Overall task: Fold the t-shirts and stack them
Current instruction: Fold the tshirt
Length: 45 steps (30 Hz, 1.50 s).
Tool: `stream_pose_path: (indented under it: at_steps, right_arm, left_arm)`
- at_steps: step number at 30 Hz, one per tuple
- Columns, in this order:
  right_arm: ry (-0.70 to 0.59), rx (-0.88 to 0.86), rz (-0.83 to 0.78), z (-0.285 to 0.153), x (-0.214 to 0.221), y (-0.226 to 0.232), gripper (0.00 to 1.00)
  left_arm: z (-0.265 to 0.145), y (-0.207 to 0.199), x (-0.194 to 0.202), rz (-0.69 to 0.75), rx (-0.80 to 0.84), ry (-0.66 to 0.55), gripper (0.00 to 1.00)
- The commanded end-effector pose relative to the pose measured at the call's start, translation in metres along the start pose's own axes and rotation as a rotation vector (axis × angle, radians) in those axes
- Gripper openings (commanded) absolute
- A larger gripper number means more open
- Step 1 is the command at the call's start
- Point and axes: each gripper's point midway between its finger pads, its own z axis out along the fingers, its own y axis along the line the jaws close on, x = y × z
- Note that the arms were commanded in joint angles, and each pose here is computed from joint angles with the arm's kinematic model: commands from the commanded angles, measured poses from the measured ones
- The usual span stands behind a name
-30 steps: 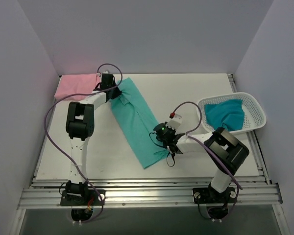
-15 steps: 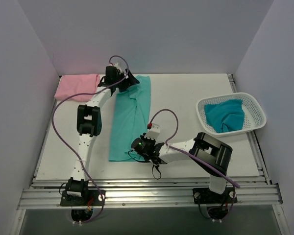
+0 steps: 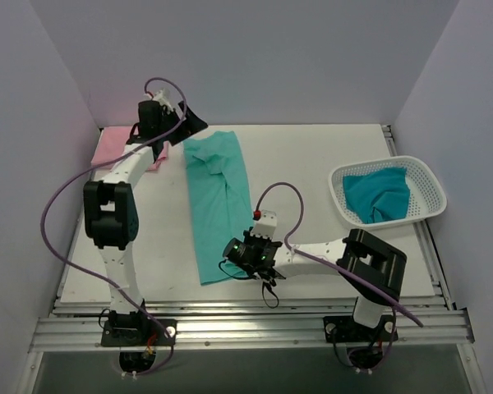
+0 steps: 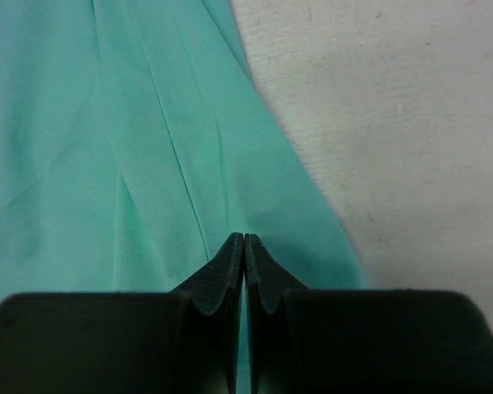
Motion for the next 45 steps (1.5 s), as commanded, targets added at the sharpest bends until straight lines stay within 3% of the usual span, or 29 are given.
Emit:
stream_pose_path:
  at_steps: [1, 6, 8, 10, 11, 12, 13, 14, 15, 17, 22, 30, 33, 39, 45]
  right_arm:
    - [-0.092, 0.027, 0.001, -0.026, -0.03, -0.01, 0.0]
    - [-0.137, -0.001, 0.01, -0.048, -0.04, -0.004, 0.0]
    - [-0.146, -0.006, 0.013, -0.054, -0.046, -0.005, 0.0]
    - [-0.169, -0.003, 0.022, -0.059, -0.055, -0.008, 0.0]
    - [-0.182, 0.001, 0.025, -0.06, -0.06, -0.011, 0.1]
    - [-0.191, 0.02, 0.025, -0.056, -0.064, -0.02, 0.22]
    - [-0.193, -0.008, 0.03, -0.056, -0.071, -0.018, 0.42]
    - [-0.18, -0.025, 0.044, -0.051, -0.074, -0.018, 0.74]
    - [-0.161, 0.012, 0.05, -0.034, -0.076, -0.041, 0.81]
    - [-0.116, -0.106, 0.113, -0.031, -0.083, -0.029, 0.94]
    - [-0.115, -0.067, 0.108, -0.032, -0.083, -0.05, 0.95]
    - [-0.038, -0.073, 0.119, -0.033, -0.049, -0.067, 0.93]
    - [-0.009, -0.083, 0.102, -0.036, -0.03, -0.071, 0.91]
    - [0.053, -0.108, 0.082, -0.033, 0.007, -0.067, 0.84]
    - [0.07, -0.109, 0.046, -0.025, 0.013, -0.056, 0.8]
  left_arm:
    - [-0.068, -0.071, -0.092, 0.162, 0.099, -0.292, 0.94]
    - [-0.092, -0.077, -0.104, 0.133, 0.065, -0.249, 0.94]
    - [-0.095, -0.055, -0.072, 0.083, -0.008, -0.204, 0.94]
    - [-0.116, -0.063, -0.053, 0.077, -0.022, -0.223, 0.94]
    - [-0.115, -0.03, -0.006, 0.034, -0.093, -0.153, 0.94]
    - [-0.133, -0.039, 0.004, 0.039, -0.104, -0.182, 0.94]
    - [-0.138, -0.033, 0.022, 0.012, -0.125, -0.18, 0.94]
    - [-0.142, -0.003, 0.071, -0.019, -0.196, -0.12, 0.94]
    - [-0.15, 0.01, 0.087, -0.03, -0.262, -0.142, 0.94]
    - [-0.17, -0.003, 0.122, -0.057, -0.267, -0.157, 0.94]
    - [-0.213, 0.01, 0.215, -0.051, -0.363, -0.065, 0.94]
    - [-0.275, 0.019, 0.247, -0.108, -0.34, -0.06, 0.94]
    - [-0.288, 0.022, 0.268, -0.101, -0.331, -0.007, 0.94]
    - [-0.293, 0.043, 0.313, -0.154, -0.352, 0.066, 0.95]
    - [-0.286, 0.051, 0.336, -0.178, -0.363, 0.102, 0.96]
